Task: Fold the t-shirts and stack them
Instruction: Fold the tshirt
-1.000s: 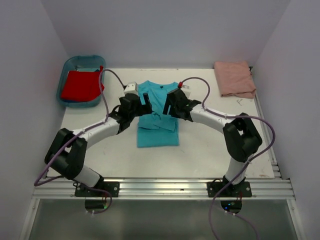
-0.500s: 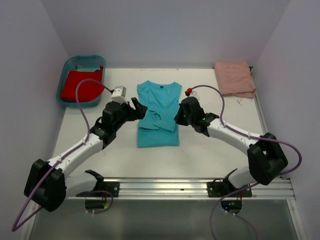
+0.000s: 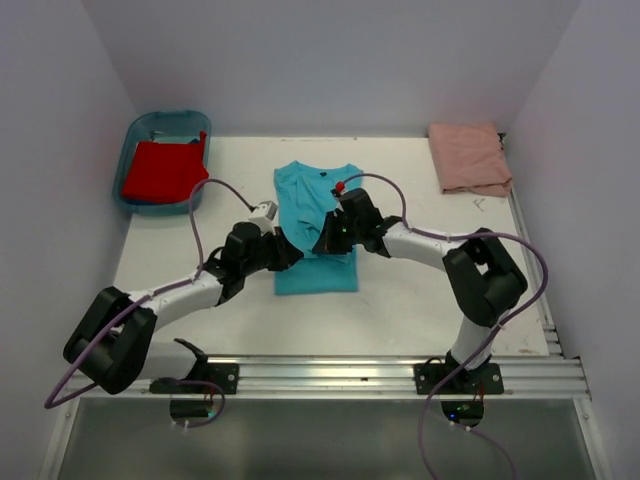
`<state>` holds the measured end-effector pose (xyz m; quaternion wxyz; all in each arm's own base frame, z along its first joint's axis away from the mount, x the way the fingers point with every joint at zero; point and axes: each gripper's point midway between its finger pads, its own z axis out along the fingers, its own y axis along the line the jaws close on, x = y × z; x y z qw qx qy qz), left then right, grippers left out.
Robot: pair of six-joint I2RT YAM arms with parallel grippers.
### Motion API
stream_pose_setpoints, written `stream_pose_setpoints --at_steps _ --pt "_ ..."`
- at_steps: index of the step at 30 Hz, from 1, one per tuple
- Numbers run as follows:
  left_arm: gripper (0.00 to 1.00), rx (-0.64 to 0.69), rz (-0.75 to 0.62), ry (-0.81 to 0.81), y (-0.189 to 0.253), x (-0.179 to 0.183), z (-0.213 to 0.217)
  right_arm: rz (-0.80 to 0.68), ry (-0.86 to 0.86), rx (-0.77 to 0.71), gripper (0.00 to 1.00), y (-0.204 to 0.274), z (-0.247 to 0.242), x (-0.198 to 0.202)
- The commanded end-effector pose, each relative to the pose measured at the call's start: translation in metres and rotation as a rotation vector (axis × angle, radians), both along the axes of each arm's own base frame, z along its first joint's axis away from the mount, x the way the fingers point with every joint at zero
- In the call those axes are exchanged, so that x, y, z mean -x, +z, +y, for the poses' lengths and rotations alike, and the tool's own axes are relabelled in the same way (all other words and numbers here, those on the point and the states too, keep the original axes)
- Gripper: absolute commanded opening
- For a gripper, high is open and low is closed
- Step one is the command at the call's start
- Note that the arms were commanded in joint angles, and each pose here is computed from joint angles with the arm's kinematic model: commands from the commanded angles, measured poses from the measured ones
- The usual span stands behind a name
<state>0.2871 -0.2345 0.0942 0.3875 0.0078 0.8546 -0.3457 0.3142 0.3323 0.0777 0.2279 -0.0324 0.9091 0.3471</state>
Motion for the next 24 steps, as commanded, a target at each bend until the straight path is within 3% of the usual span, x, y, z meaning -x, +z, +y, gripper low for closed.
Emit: stream_pose_setpoints --at_steps 1,10,14,24 --pt "0.16 0.071 -0.058 -0.019 0.02 -0.001 -0.013 0.022 0.043 -0.071 0.0 0.011 0.015 0.005" --pt "0.11 0.061 -0.022 -0.009 0.002 0.007 -0.012 0.073 0.013 0.016 0.0 -0.028 -0.002 0.016" --pt "0.03 0.042 0.036 -0.032 -0.023 0.008 -0.019 0.078 0.015 0.038 0.0 -0.036 -0.002 0.014" --pt "0.0 0.069 0.027 -0.107 -0.024 0.013 -0.063 0.079 0.005 0.076 0.0 -0.045 -0.002 0.007"
